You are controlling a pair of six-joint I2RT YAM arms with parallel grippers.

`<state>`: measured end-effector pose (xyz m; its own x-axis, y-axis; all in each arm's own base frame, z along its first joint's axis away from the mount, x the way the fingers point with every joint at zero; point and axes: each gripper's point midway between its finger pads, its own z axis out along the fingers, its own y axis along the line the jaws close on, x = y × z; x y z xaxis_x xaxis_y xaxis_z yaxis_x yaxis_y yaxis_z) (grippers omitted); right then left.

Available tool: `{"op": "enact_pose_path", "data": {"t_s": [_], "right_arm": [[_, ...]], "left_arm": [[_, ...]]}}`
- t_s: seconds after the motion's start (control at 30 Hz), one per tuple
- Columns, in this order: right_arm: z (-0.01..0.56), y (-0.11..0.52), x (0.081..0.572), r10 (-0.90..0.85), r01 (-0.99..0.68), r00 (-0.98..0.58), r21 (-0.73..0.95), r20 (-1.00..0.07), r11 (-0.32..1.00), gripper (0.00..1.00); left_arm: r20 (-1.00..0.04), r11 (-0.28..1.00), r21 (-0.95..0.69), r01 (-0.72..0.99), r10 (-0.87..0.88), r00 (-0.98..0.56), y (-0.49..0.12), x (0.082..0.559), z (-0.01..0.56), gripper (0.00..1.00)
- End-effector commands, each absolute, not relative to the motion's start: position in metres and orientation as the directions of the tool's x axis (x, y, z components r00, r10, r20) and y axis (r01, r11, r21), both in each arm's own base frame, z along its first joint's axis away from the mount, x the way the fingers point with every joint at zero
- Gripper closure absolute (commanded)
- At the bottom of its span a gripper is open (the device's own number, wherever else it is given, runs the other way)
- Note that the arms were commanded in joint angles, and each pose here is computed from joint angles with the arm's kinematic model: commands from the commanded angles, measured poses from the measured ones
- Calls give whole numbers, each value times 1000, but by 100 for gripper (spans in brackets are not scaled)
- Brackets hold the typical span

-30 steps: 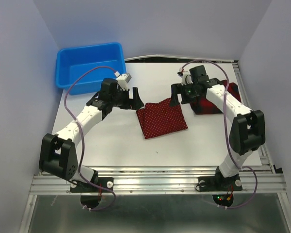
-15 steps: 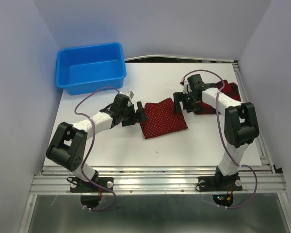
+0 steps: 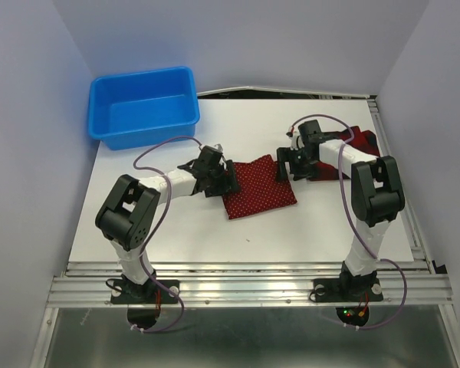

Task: Fold and stack the skirts
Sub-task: Neatly place the folded skirt to the corner

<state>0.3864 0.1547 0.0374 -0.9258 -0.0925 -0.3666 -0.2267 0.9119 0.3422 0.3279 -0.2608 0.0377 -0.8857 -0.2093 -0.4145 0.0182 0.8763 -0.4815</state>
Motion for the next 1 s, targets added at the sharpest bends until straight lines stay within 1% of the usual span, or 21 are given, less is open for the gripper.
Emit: {"op": "enact_pose_path", "data": {"t_s": [0.0, 0.07, 0.1, 0.13, 0.17, 0.2, 0.23, 0.33, 0.37, 0.4, 0.43, 0.47, 0.5, 0.53, 0.67, 0.8, 0.97], "right_arm": [[24, 161, 385, -94, -235, -928, 374, -360, 897, 21], [24, 162, 386, -90, -236, -927, 377, -364, 896, 27], [25, 163, 386, -89, -240, -924, 384, -371, 892, 35], [26, 165, 387, -81, -234, -925, 391, -371, 890, 41], [29, 166, 388, -77, -239, -922, 400, -380, 885, 50], [32, 168, 390, -73, -241, -919, 406, -389, 881, 55], [34, 170, 391, -67, -241, -917, 413, -392, 878, 58], [42, 176, 393, -61, -252, -913, 440, -404, 862, 68], [45, 177, 394, -61, -258, -910, 446, -410, 857, 71], [48, 178, 395, -60, -264, -907, 450, -418, 853, 79], [52, 180, 398, -64, -276, -901, 452, -430, 848, 84], [54, 180, 399, -66, -282, -897, 451, -437, 847, 89], [55, 180, 399, -66, -283, -897, 452, -438, 846, 92], [61, 180, 403, -68, -294, -887, 444, -457, 847, 99], [74, 177, 410, -73, -313, -861, 411, -503, 856, 99], [92, 165, 425, -79, -315, -820, 330, -567, 890, 99], [113, 158, 436, -92, -325, -777, 272, -623, 906, 99]], "left_arm": [[-419, 915, -401, -43, -225, -880, -248, 336, 26, 29], [-415, 916, -400, -45, -225, -882, -250, 338, 27, 36], [-412, 914, -405, -41, -222, -884, -252, 338, 27, 40], [-416, 912, -408, -37, -221, -882, -253, 340, 30, 42], [-424, 912, -408, -26, -215, -880, -255, 342, 35, 48], [-432, 913, -406, -24, -216, -876, -255, 344, 38, 50], [-433, 913, -406, -24, -216, -875, -255, 344, 39, 52], [-437, 912, -410, -20, -216, -873, -255, 342, 44, 65], [-438, 911, -413, -18, -216, -873, -255, 342, 45, 70], [-440, 910, -414, -17, -217, -871, -255, 342, 45, 74], [-442, 907, -421, -9, -214, -871, -256, 342, 48, 89], [-445, 904, -427, -1, -211, -870, -257, 342, 50, 95], [-450, 899, -437, 8, -211, -868, -260, 344, 53, 99], [-455, 892, -451, 23, -208, -866, -265, 346, 59, 100], [-481, 887, -459, 48, -203, -853, -271, 353, 71, 100], [-521, 877, -475, 71, -215, -826, -277, 365, 90, 100], [-561, 859, -502, 99, -236, -794, -288, 381, 115, 100]]}}
